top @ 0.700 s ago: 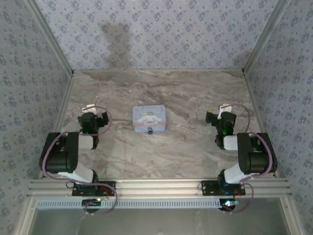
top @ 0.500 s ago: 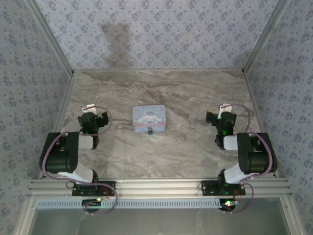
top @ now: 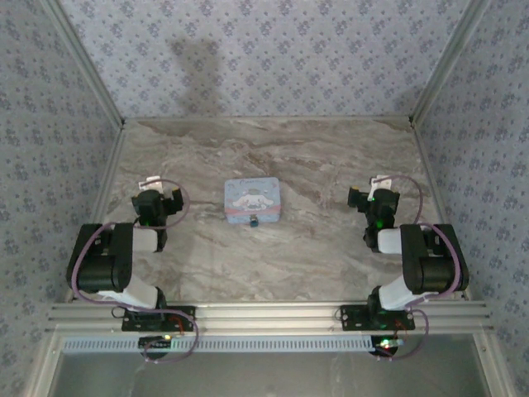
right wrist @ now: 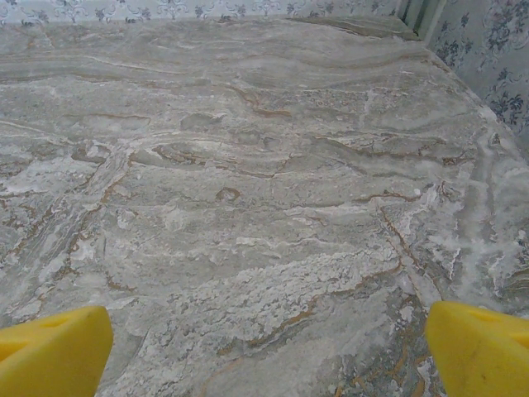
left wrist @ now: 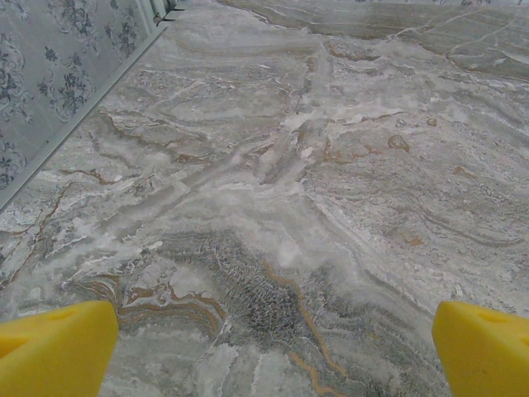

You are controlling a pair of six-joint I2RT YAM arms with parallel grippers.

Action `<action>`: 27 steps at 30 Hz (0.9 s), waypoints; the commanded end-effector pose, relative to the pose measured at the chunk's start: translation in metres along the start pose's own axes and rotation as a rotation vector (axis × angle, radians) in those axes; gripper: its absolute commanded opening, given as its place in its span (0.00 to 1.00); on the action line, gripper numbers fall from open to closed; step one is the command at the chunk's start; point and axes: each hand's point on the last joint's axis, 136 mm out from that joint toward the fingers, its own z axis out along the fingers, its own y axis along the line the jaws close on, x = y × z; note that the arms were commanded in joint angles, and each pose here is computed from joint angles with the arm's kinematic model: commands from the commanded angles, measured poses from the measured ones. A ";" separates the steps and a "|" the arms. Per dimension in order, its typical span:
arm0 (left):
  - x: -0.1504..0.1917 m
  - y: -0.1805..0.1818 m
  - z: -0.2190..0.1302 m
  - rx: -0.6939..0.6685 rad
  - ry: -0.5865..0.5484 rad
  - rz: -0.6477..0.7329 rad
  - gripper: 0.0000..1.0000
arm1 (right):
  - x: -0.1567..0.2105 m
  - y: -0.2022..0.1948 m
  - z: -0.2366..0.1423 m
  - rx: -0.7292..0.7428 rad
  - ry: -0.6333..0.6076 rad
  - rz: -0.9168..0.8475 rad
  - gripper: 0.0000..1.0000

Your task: Unlock a padlock with a key

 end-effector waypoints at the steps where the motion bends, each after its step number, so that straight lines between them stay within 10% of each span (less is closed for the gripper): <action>1: -0.028 0.000 0.000 -0.021 -0.066 -0.010 0.98 | -0.020 -0.003 0.000 0.036 -0.030 -0.017 1.00; 7: -0.062 0.011 -0.016 -0.071 -0.040 -0.031 0.98 | -0.077 -0.013 -0.026 0.047 -0.009 0.139 1.00; 13: -0.102 0.033 -0.047 -0.063 0.014 -0.443 0.98 | -0.079 -0.037 -0.043 -0.018 0.143 0.764 1.00; 18: -0.115 -0.007 -0.074 0.179 0.109 -0.577 0.97 | -0.093 0.007 -0.060 -0.276 0.170 0.770 0.84; 27: -0.076 -0.087 -0.136 0.402 0.349 -0.529 0.88 | -0.051 0.056 -0.108 -0.287 0.482 0.566 0.74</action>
